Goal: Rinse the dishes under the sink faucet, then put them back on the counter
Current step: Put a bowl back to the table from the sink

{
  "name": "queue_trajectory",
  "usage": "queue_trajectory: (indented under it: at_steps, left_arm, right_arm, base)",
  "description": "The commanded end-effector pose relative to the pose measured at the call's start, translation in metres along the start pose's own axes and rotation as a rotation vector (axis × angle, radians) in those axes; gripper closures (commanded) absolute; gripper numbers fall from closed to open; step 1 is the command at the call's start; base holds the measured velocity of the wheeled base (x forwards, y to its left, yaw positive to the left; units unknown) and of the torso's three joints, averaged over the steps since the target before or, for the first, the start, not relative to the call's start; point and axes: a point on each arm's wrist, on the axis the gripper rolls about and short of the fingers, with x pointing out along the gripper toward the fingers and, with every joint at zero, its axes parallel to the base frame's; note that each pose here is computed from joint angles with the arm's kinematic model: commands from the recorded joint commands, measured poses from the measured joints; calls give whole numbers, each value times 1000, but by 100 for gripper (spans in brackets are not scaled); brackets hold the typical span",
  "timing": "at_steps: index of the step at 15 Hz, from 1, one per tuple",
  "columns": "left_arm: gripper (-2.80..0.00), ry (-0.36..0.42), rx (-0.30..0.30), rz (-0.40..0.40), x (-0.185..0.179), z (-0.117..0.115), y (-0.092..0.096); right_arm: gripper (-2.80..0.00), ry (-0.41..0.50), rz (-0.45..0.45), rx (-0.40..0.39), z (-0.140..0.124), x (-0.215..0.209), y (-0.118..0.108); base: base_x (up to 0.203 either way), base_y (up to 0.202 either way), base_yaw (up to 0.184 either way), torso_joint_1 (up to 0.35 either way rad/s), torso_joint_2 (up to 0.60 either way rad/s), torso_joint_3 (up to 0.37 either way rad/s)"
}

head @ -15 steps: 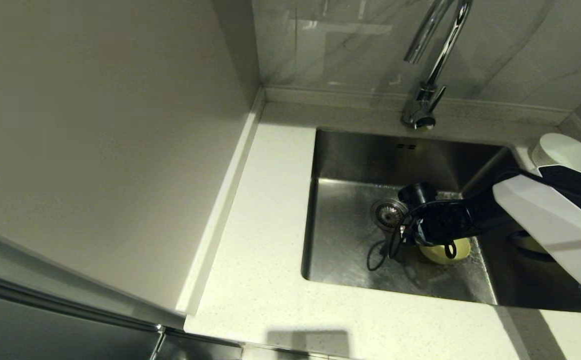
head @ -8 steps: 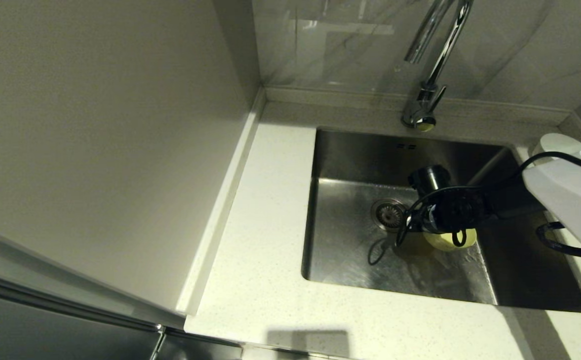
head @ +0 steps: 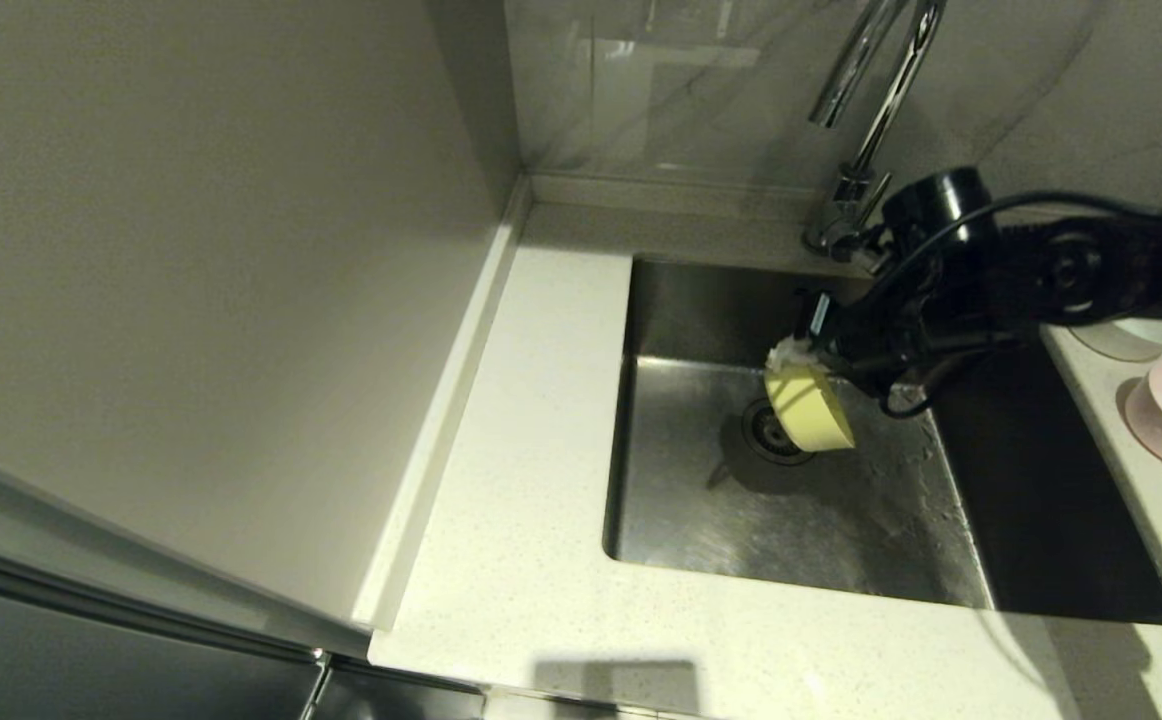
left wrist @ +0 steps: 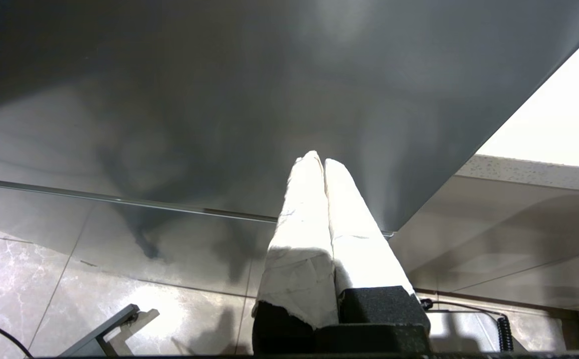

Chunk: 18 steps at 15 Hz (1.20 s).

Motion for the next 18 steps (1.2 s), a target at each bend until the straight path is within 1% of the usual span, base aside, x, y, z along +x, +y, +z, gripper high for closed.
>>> queue_trajectory:
  at_steps: [1, 2, 3, 4, 5, 7, 8, 9, 11, 12, 13, 15, 16, 17, 18]
  left_arm:
    - [0, -2, -1, 1, 0, 0, 0]
    - [0, -2, -1, 1, 0, 0, 0]
    - [0, -2, -1, 1, 0, 0, 0]
    - [0, -2, -1, 1, 0, 0, 0]
    - [0, -2, -1, 1, 0, 0, 0]
    - [0, -2, -1, 1, 0, 0, 0]
    - [0, -2, -1, 1, 0, 0, 0]
    - [0, -2, -1, 1, 0, 0, 0]
    - [0, -2, -1, 1, 0, 0, 0]
    - [0, -2, -1, 1, 0, 0, 0]
    - [0, -2, -1, 1, 0, 0, 0]
    - [0, -2, -1, 1, 0, 0, 0]
    - [0, -2, -1, 1, 0, 0, 0]
    - [0, -2, -1, 1, 0, 0, 0]
    - [0, -2, -1, 1, 0, 0, 0]
  right_arm:
    - [0, 253, 309, 314, 10, -54, 39]
    - [0, 362, 373, 474, 11, -65, 46]
    - [0, 478, 405, 636, 11, -74, 50]
    - [0, 565, 432, 752, 12, -82, 54]
    - [0, 609, 457, 826, 15, -88, 59]
    - [0, 655, 509, 970, 26, -98, 67]
    - [0, 673, 533, 1024, 30, -101, 70]
    - [0, 691, 549, 1055, 33, -100, 70]
    - [0, 697, 544, 1065, 31, -100, 67]
    - [0, 678, 550, 1066, 35, -102, 63]
    - [0, 648, 567, 1043, 38, -109, 60]
    - [0, 601, 589, 966, 33, -122, 56]
    - [0, 574, 585, 909, 26, -124, 49]
    - [0, 543, 576, 836, 16, -123, 38]
    - [0, 496, 561, 729, 3, -119, 23]
  base:
    - [0, 0, 0, 0, 0, 0]
    - [0, 0, 0, 0, 0, 0]
    - [0, 0, 0, 0, 0, 0]
    - [0, 0, 0, 0, 0, 0]
    - [0, 0, 0, 0, 0, 0]
    - [0, 0, 0, 0, 0, 0]
    - [0, 0, 0, 0, 0, 0]
    - [0, 0, 0, 0, 0, 0]
    - [0, 0, 0, 0, 0, 0]
    - [0, 0, 0, 0, 0, 0]
    - [0, 0, 0, 0, 0, 0]
    - [0, 0, 0, 0, 0, 0]
    - [0, 0, 0, 0, 0, 0]
    - [0, 0, 0, 0, 0, 0]
    - [0, 0, 0, 0, 0, 0]
